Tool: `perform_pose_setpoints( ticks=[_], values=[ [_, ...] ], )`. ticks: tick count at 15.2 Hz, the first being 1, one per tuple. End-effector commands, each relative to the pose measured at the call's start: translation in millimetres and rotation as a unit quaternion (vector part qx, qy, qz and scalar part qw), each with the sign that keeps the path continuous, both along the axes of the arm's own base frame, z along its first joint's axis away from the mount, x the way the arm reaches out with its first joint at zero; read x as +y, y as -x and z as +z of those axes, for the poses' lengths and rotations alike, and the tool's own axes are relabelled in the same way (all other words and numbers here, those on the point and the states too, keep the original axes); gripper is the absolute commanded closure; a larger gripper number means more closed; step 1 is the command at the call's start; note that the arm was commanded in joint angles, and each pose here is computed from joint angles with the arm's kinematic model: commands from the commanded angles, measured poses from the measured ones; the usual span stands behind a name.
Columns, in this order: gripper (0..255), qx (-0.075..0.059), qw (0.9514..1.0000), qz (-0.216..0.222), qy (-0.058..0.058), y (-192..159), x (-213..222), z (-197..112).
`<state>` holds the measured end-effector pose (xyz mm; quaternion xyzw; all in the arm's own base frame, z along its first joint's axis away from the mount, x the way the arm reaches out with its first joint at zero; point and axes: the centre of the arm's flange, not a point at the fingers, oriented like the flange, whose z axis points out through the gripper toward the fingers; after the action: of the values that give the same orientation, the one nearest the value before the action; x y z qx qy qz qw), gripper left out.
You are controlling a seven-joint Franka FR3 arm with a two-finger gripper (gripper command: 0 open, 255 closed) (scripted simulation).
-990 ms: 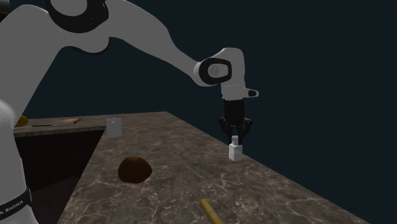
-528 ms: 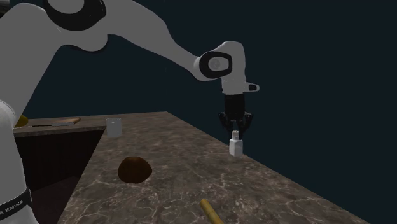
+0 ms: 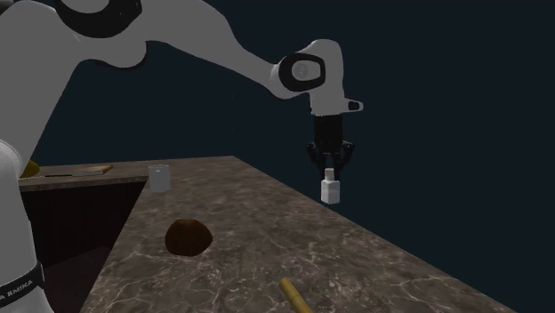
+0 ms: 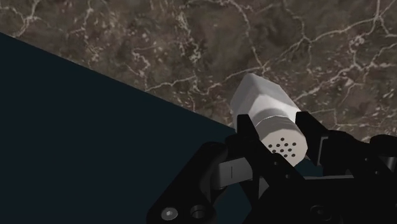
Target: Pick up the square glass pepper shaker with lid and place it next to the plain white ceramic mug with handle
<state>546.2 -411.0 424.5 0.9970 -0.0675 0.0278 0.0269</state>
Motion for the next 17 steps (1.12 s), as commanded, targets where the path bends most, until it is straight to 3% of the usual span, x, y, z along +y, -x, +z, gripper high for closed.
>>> perform_pose_setpoints(
  ticks=[1, 17],
  values=[
    [255, 0.000, 1.0000, 0.000, 0.000, 0.8, 0.0, 11.1],
    [255, 0.000, 1.0000, 0.000, 0.000, 0.8, 0.0, 95.6]
  ],
)
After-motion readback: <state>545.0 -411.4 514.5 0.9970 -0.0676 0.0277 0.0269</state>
